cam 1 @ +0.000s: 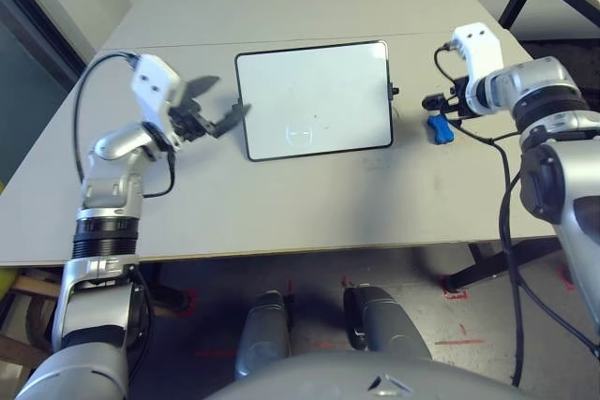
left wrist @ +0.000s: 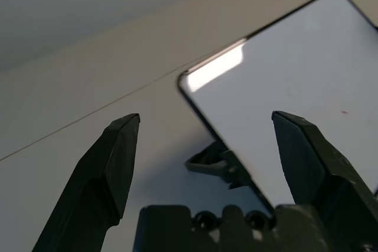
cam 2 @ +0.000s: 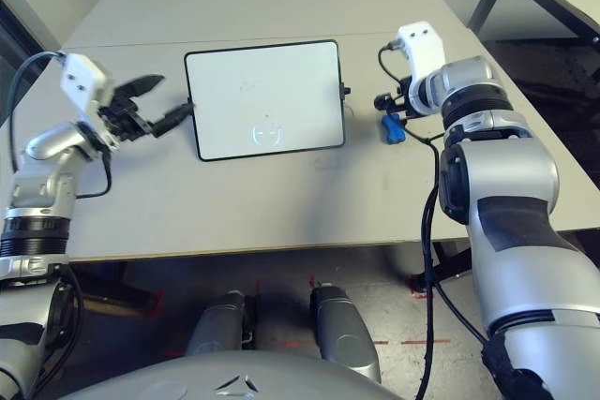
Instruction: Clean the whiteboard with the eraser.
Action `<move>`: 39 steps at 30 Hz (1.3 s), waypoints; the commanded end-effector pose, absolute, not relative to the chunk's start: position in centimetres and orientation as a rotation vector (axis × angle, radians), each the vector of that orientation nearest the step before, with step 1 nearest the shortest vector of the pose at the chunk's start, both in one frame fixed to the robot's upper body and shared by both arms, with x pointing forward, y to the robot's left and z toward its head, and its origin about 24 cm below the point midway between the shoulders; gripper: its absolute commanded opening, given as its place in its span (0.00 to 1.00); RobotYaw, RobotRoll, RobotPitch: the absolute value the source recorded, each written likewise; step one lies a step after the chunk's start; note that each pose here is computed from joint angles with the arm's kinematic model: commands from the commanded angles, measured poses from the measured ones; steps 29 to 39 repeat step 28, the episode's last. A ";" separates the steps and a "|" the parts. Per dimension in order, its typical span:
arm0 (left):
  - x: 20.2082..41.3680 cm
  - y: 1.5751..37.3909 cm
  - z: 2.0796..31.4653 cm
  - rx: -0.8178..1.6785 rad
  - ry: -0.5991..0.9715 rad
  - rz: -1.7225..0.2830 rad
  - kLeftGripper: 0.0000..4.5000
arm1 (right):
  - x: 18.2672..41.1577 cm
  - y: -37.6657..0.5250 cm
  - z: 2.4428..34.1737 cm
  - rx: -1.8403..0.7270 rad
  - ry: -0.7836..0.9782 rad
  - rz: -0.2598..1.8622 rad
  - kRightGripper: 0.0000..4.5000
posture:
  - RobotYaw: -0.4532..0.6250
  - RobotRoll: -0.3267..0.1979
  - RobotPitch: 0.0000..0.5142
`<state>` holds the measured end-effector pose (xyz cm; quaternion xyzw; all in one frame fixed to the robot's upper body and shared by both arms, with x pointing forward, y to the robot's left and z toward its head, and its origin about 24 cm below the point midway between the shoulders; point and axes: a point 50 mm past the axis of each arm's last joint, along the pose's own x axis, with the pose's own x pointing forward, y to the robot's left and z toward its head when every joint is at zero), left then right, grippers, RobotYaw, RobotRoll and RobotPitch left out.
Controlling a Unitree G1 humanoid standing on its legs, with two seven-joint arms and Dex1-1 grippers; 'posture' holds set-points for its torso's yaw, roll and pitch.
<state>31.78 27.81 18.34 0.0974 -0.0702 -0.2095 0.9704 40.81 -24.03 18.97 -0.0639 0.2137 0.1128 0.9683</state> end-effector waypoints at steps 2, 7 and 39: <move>31.2 31.1 19.4 0.116 -0.172 -0.212 1.00 | 40.6 -25.5 20.2 -0.110 0.166 0.246 0.99 | 0.36 0.62 0.12; 31.0 34.4 18.8 0.046 -0.157 0.016 1.00 | 39.2 -27.5 18.8 0.025 0.002 0.206 0.99 | 0.33 0.62 0.16; 32.8 36.7 15.0 -0.024 -0.057 0.155 1.00 | 35.7 -29.9 13.6 0.060 -0.053 0.128 0.99 | 0.27 0.62 0.17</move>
